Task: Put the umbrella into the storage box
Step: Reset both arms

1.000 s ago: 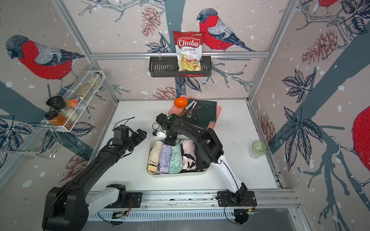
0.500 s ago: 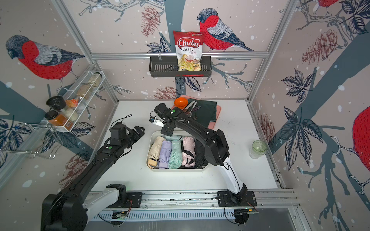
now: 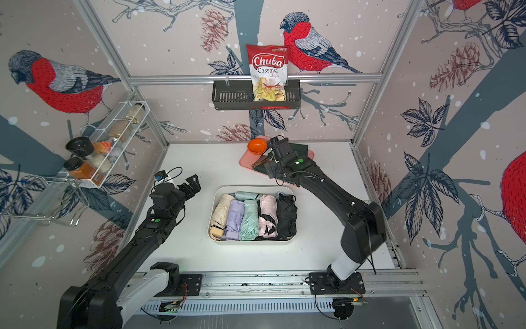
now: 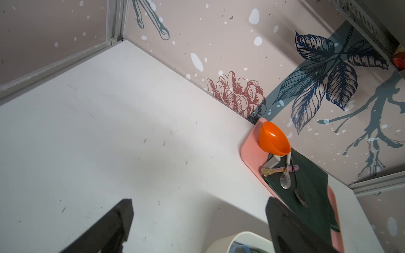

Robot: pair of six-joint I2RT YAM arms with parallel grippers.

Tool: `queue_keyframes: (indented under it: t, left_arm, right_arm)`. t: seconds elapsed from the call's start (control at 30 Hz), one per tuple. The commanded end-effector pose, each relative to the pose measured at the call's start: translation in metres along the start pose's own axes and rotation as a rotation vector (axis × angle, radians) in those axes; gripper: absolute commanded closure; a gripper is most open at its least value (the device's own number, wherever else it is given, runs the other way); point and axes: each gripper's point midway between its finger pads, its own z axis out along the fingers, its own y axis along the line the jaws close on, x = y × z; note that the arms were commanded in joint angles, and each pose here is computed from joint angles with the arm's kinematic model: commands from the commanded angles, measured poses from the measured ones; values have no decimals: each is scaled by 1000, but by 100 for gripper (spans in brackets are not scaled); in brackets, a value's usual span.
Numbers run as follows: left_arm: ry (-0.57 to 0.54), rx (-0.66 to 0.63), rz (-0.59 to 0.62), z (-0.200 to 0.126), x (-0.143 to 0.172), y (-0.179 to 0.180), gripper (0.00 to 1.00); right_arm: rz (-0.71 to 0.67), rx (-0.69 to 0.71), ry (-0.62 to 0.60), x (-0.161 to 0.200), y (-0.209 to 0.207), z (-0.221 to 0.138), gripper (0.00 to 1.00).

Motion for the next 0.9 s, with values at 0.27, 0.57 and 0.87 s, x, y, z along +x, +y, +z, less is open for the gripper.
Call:
queue_keyframes:
  t: [0.27, 0.57, 0.87]
  left_arm:
    - [-176, 6, 321, 3, -13, 4, 2]
    - [-221, -60, 486, 5, 7, 28, 2]
    - [-272, -72, 517, 17, 13, 34, 3]
  right_arm:
    - [546, 289, -284, 63, -155, -23, 0]
    - [511, 503, -237, 108, -190, -5, 0]
    - [500, 527, -333, 133, -199, 0, 0]
